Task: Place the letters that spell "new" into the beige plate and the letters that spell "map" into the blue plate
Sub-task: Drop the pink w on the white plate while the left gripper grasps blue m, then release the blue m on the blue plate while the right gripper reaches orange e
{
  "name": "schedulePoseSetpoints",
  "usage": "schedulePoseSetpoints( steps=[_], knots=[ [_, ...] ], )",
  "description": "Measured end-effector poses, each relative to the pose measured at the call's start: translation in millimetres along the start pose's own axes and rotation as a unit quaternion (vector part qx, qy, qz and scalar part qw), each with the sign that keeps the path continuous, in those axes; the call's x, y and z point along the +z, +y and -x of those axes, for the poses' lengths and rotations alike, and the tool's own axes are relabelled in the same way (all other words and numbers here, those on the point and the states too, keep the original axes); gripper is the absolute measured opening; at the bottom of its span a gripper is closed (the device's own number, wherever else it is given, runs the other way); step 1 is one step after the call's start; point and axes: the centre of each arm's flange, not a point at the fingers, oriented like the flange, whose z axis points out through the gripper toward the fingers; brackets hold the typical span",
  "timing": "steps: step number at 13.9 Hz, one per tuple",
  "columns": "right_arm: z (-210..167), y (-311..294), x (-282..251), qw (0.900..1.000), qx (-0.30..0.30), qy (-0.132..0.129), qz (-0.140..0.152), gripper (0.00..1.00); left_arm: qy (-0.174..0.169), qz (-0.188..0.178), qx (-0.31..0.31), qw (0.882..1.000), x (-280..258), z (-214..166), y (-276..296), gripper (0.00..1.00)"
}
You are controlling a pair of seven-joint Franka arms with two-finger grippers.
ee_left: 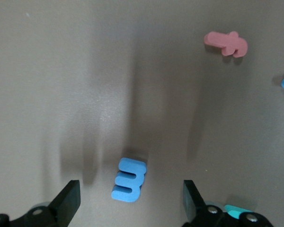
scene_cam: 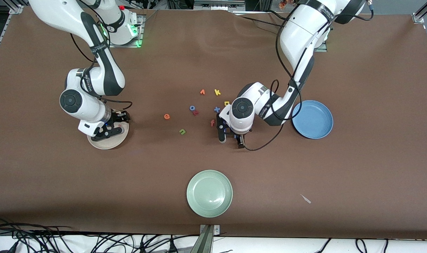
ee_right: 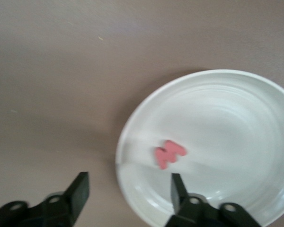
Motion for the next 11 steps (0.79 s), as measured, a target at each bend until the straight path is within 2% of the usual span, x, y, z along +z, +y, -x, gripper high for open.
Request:
schedulePoseSetpoints(
  steps=[1, 2, 4, 8, 9, 11],
  knots=[
    [-3, -19, -4, 1.0, 0.018, 0.002, -0.004, 0.94, 0.002, -0.002, 0.001, 1.0, 2, -1, 0, 0.9],
    [-5, -40, -6, 0.999, 0.036, 0.005, -0.008, 1.0, 0.005, -0.004, 0.001, 1.0, 2, -1, -1, 0.9],
    [-6, -79, -5, 0.997, 0.074, 0.009, -0.014, 1.0, 0.01, -0.009, 0.003, 1.0, 2, -2, -2, 0.74],
    [-4, -135, 0, 0.989, 0.141, 0.031, -0.023, 1.0, 0.014, -0.014, 0.012, 1.0, 0, -2, -4, 0.31],
    [0, -153, 6, 0.988, 0.15, 0.039, -0.024, 1.0, 0.015, -0.016, 0.012, 1.0, -1, -2, -6, 0.27],
    [12, -179, 26, 0.986, 0.154, 0.054, -0.025, 1.0, 0.013, -0.016, 0.009, 1.0, -8, 1, -10, 0.27]
  ],
)
